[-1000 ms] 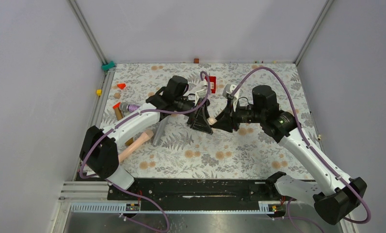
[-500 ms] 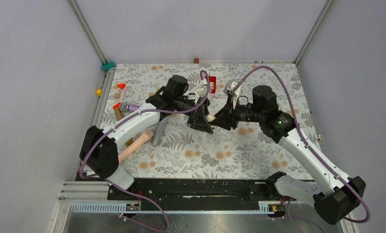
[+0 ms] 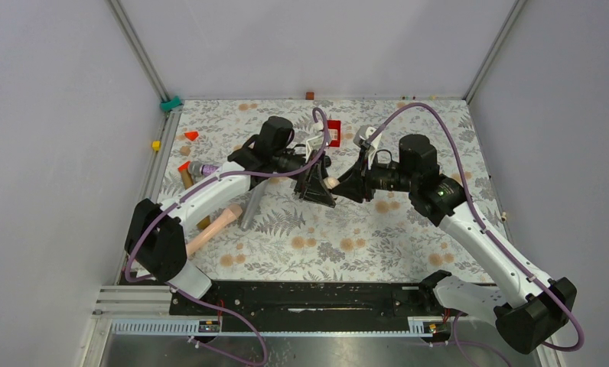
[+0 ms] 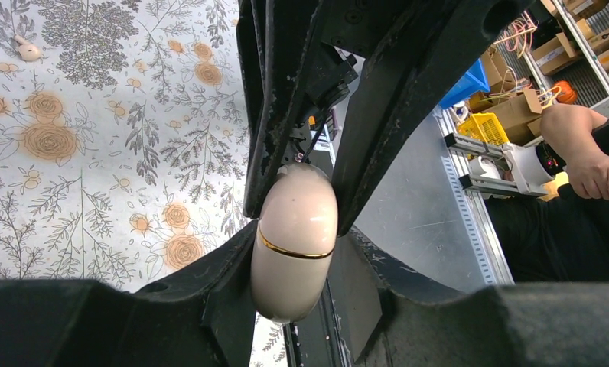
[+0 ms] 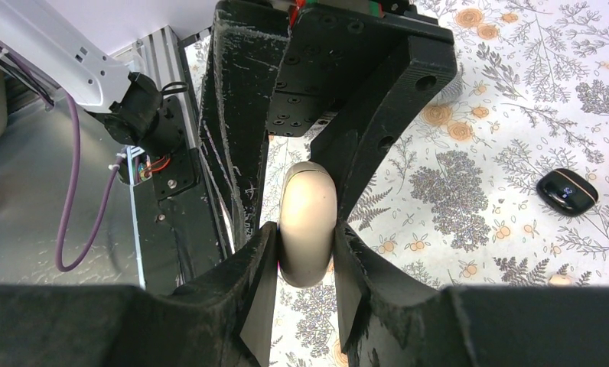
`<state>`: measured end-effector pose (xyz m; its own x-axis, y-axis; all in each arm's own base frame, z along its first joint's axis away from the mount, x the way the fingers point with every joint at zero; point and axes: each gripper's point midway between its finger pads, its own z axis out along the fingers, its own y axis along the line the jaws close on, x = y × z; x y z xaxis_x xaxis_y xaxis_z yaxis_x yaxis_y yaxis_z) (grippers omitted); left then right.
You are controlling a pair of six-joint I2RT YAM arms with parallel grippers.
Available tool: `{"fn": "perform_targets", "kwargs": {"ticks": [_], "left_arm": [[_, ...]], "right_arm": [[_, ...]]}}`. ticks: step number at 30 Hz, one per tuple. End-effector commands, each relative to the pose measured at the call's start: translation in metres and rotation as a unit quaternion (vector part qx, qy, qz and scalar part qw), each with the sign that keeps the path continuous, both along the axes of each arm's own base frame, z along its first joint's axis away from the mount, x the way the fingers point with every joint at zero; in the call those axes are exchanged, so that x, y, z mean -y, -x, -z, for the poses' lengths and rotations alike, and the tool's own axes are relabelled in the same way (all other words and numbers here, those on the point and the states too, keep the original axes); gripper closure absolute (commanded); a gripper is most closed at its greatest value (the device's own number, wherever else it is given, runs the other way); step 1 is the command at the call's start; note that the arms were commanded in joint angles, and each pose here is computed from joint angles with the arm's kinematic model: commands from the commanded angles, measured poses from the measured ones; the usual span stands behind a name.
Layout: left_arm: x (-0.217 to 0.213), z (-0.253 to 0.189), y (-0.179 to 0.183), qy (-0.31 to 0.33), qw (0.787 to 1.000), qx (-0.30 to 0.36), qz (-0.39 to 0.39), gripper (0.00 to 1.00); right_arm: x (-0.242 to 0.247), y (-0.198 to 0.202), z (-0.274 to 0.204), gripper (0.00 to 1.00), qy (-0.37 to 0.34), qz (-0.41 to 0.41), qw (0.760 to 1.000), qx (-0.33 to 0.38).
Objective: Insert the wireless bluetooth earbuds into the charging case
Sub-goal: Pick up the charging case at the center of the board.
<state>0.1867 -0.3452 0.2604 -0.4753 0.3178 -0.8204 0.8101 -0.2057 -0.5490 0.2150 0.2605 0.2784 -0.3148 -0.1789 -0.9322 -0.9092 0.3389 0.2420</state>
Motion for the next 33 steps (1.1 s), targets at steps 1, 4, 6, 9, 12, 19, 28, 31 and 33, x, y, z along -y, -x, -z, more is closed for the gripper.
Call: {"fn": "perform_targets", "kwargs": {"ticks": [1, 4, 6, 9, 12, 19, 28, 31, 33], "left_arm": [[-0.005, -0.035, 0.006, 0.044, 0.998, 0.044, 0.013, 0.6], [-0.005, -0.035, 0.006, 0.045, 0.998, 0.047, 0.012, 0.53], [-0.006, -0.035, 0.005, 0.045, 0.998, 0.049, 0.01, 0.5], [-0.007, -0.036, 0.003, 0.047, 0.997, 0.054, 0.006, 0.49], [-0.007, -0.035, 0.003, 0.046, 0.998, 0.053, 0.006, 0.49], [-0.006, -0.03, 0.0, 0.04, 0.997, 0.059, -0.004, 0.46], [-0.005, -0.024, -0.006, 0.033, 0.997, 0.062, -0.014, 0.45], [-0.004, -0.022, -0.006, 0.031, 0.998, 0.06, -0.014, 0.48], [-0.004, -0.023, -0.005, 0.032, 0.998, 0.061, -0.013, 0.53]], "right_arm": [[0.005, -0.01, -0.003, 0.86, -0.002, 0.027, 1.0, 0.015], [0.006, -0.01, -0.006, 0.86, -0.007, 0.026, 1.0, 0.012], [0.006, -0.01, -0.007, 0.86, -0.01, 0.026, 1.0, 0.011], [0.006, -0.008, -0.008, 0.86, -0.012, 0.022, 1.0, 0.007], [0.006, -0.009, -0.006, 0.86, -0.011, 0.02, 1.0, 0.002], [0.003, -0.002, -0.008, 0.86, -0.017, 0.001, 1.0, -0.012], [0.002, 0.002, -0.012, 0.86, -0.022, -0.011, 1.0, -0.012], [0.003, -0.001, -0.009, 0.86, -0.018, -0.001, 1.0, -0.013], [0.003, -0.004, -0.007, 0.87, -0.014, 0.006, 1.0, -0.015]]}}
